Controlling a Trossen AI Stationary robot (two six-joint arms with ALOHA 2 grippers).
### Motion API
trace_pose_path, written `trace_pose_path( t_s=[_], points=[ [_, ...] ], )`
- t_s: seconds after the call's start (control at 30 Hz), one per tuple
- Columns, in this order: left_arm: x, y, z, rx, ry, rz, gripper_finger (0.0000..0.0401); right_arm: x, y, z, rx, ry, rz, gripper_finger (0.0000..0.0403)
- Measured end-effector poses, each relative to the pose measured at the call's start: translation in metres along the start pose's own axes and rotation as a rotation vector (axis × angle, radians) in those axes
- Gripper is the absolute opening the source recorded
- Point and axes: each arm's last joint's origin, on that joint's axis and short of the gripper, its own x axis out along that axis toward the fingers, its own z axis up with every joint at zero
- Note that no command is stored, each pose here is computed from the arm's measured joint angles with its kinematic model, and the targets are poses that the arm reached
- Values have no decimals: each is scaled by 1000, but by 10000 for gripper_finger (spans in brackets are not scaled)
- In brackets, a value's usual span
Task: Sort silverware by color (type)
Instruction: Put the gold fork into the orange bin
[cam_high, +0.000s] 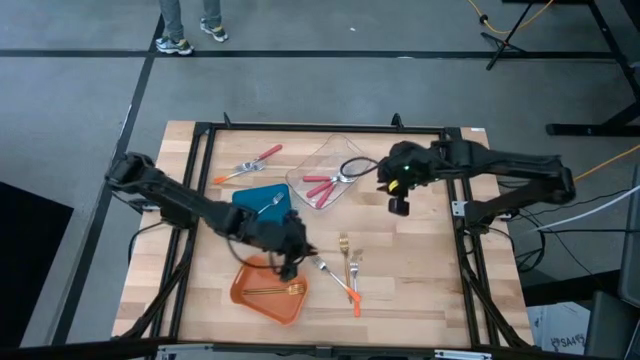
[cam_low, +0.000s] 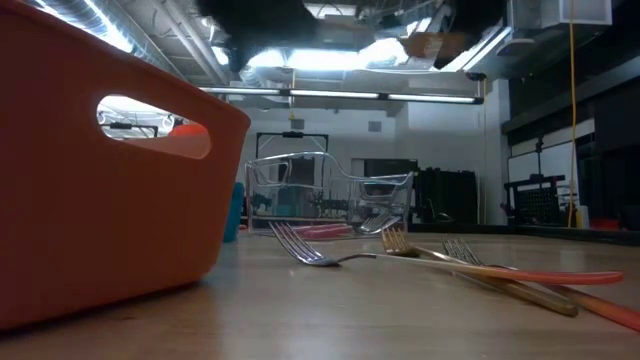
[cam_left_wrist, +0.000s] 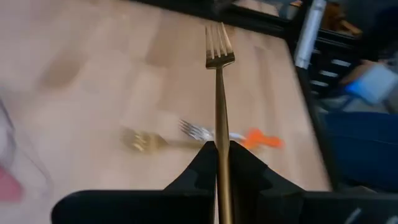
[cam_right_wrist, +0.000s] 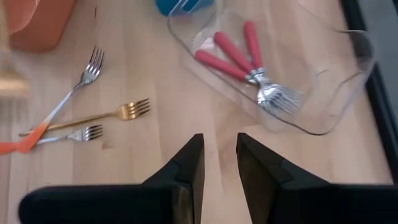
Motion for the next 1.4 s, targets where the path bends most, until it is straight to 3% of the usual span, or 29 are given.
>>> trace_pose_path(
  t_s=[0.3,0.53,0.87,1.4],
  points=[
    [-67,-49,-24,-162,93,-54,12,-6,-6,-1,17,-22,-16,85],
    [-96,-71,-61,-178,245,-13,12,-6,-5,-1,17,-23,-10,85],
    [-98,-77,-82,-101,327,40,15,-6,-5,-1,20,-23,-10,85],
    [-59,-77,-111,-21,423,176,15,-5,-5,-1,20,-23,-9,85]
  ],
)
